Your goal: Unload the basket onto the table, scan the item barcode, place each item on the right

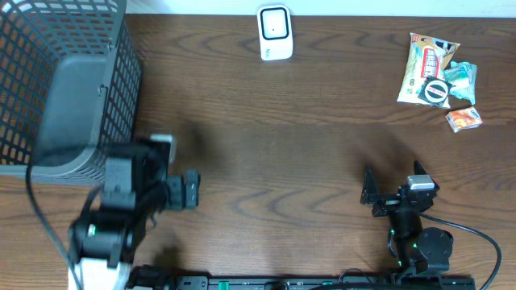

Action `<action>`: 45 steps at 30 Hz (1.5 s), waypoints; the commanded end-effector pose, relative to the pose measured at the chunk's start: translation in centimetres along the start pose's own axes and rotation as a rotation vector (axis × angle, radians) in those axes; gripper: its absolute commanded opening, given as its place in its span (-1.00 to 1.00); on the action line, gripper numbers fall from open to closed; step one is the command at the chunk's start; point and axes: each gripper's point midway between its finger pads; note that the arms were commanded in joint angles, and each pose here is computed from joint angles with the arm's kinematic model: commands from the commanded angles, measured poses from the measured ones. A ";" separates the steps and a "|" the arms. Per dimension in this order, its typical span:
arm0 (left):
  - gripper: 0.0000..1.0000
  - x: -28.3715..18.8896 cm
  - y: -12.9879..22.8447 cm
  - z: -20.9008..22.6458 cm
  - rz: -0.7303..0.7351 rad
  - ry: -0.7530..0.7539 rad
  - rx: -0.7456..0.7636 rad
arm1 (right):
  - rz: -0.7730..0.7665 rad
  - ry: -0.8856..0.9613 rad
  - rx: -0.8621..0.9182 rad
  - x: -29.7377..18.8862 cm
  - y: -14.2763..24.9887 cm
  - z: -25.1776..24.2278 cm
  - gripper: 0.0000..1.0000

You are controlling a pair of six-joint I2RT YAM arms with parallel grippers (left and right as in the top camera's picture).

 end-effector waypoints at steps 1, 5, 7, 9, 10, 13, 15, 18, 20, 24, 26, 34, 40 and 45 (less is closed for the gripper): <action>0.96 -1.0 2.0 -0.3 -0.068 -0.001 0.008 | 0.001 -0.009 -0.015 0.0 0.1 0.2 0.99; 0.95 -3.6 2.7 -0.2 -0.191 -0.045 0.004 | 0.001 -0.009 -0.015 0.0 0.1 0.2 0.99; 0.96 -5.1 2.4 -0.2 -0.277 -0.072 0.012 | 0.001 -0.009 -0.015 0.0 0.1 0.2 0.98; 0.95 -6.3 2.3 -0.2 -0.344 -0.100 0.053 | 0.001 -0.009 -0.015 0.0 0.1 0.2 0.98; 0.95 -6.8 2.3 -0.3 -0.373 -0.113 0.083 | 0.001 -0.009 -0.015 0.0 0.1 0.2 0.99; 0.96 -7.9 2.2 -0.5 -0.430 -0.132 0.119 | 0.001 -0.009 -0.015 0.0 0.1 0.2 0.99; 0.95 -8.2 2.2 -0.8 -0.449 -0.122 0.124 | 0.001 -0.009 -0.015 0.0 0.1 0.2 0.99; 0.95 -7.4 2.5 -1.1 -0.441 -0.096 0.126 | 0.001 -0.009 -0.015 0.0 0.1 0.2 0.99; 0.96 -6.6 3.1 -1.2 -0.425 -0.085 0.124 | 0.001 -0.009 -0.015 0.0 0.1 0.2 0.99; 0.96 -5.6 3.8 -1.2 -0.412 -0.083 0.122 | 0.001 -0.009 -0.015 0.0 0.1 0.2 0.99; 0.95 -5.2 3.8 -1.1 -0.415 -0.082 0.123 | 0.001 -0.009 -0.015 0.0 0.1 0.2 0.99; 0.96 -3.6 1.6 -1.5 -0.562 -0.048 0.171 | 0.001 -0.009 -0.015 0.0 0.1 0.2 0.98; 0.96 -2.3 0.4 -1.2 -0.668 -0.062 0.201 | 0.001 -0.009 -0.015 0.0 0.1 0.2 0.99; 0.96 -1.6 -0.8 -0.8 -0.744 -0.083 0.221 | 0.001 -0.009 -0.015 0.0 0.1 0.2 0.98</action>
Point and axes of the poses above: each gripper's point midway between its finger pads, its own x axis out along the fingers, its own z axis along the line the jaws close on, y = z × x, and after that the axes turned 14 degrees about x, right-handed
